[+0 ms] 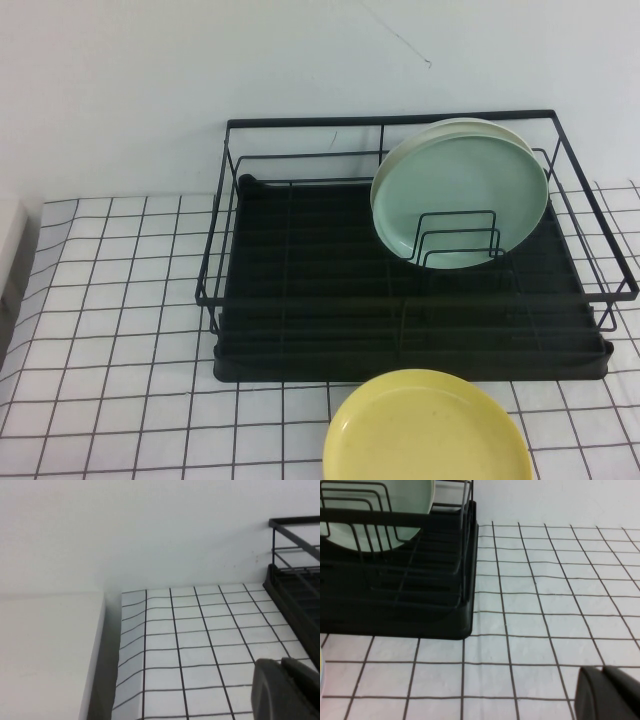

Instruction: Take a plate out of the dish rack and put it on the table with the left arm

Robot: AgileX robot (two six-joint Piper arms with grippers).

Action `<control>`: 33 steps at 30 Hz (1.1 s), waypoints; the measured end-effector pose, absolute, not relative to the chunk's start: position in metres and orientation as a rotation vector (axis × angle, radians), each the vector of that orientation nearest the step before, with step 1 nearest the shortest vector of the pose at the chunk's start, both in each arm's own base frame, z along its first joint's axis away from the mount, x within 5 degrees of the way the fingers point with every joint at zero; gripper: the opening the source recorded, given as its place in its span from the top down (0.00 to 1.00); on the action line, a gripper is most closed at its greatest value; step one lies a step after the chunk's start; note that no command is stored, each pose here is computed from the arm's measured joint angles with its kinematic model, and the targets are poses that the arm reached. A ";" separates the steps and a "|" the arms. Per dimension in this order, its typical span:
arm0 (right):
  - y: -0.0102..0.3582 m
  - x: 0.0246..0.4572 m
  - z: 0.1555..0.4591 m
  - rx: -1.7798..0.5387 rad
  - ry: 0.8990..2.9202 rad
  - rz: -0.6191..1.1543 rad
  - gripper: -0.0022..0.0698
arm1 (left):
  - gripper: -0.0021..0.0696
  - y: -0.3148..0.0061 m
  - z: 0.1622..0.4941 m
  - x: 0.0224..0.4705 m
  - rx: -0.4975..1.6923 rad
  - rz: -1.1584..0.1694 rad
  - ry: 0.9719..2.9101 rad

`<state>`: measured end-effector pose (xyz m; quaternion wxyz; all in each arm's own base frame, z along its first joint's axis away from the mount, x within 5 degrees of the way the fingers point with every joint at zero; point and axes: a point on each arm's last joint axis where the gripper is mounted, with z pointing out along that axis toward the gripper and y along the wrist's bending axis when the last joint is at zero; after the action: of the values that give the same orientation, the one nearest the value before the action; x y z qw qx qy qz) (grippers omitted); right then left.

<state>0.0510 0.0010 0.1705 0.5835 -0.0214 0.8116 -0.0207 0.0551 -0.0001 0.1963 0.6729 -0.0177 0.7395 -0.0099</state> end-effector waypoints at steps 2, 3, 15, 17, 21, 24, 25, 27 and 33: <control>0.001 0.051 0.171 -0.050 1.894 -0.048 0.97 | 0.97 0.000 0.191 0.056 -0.041 -0.021 1.671; 0.001 0.051 0.171 -0.050 1.894 -0.048 0.97 | 0.97 0.000 0.190 0.056 -0.041 -0.021 1.673; 0.001 0.051 0.171 -0.050 1.894 -0.048 0.97 | 0.97 -0.001 0.176 0.053 -0.033 -0.033 1.839; 0.001 0.051 0.171 -0.050 1.894 -0.048 0.97 | 0.97 -0.001 0.175 0.053 -0.031 -0.032 1.842; 0.001 0.051 0.171 -0.050 1.894 -0.048 0.97 | 0.97 -0.001 0.175 0.053 -0.030 -0.031 1.842; 0.001 0.051 0.171 -0.050 1.894 -0.048 0.97 | 0.97 -0.001 0.175 0.053 -0.030 -0.031 1.844; 0.001 0.051 0.171 -0.050 1.894 -0.048 0.97 | 0.97 -0.001 0.175 0.053 -0.030 -0.031 1.845; 0.001 0.051 0.171 -0.050 1.894 -0.048 0.97 | 0.97 -0.001 0.176 0.053 -0.030 -0.031 1.844; 0.001 0.051 0.171 -0.050 1.894 -0.048 0.97 | 0.97 -0.002 0.176 0.053 -0.029 -0.031 1.843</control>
<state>0.0510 0.0010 0.1705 0.5835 -0.0214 0.8116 -0.0207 0.0528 -0.0015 0.1756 0.6043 -0.0127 0.7965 -0.0134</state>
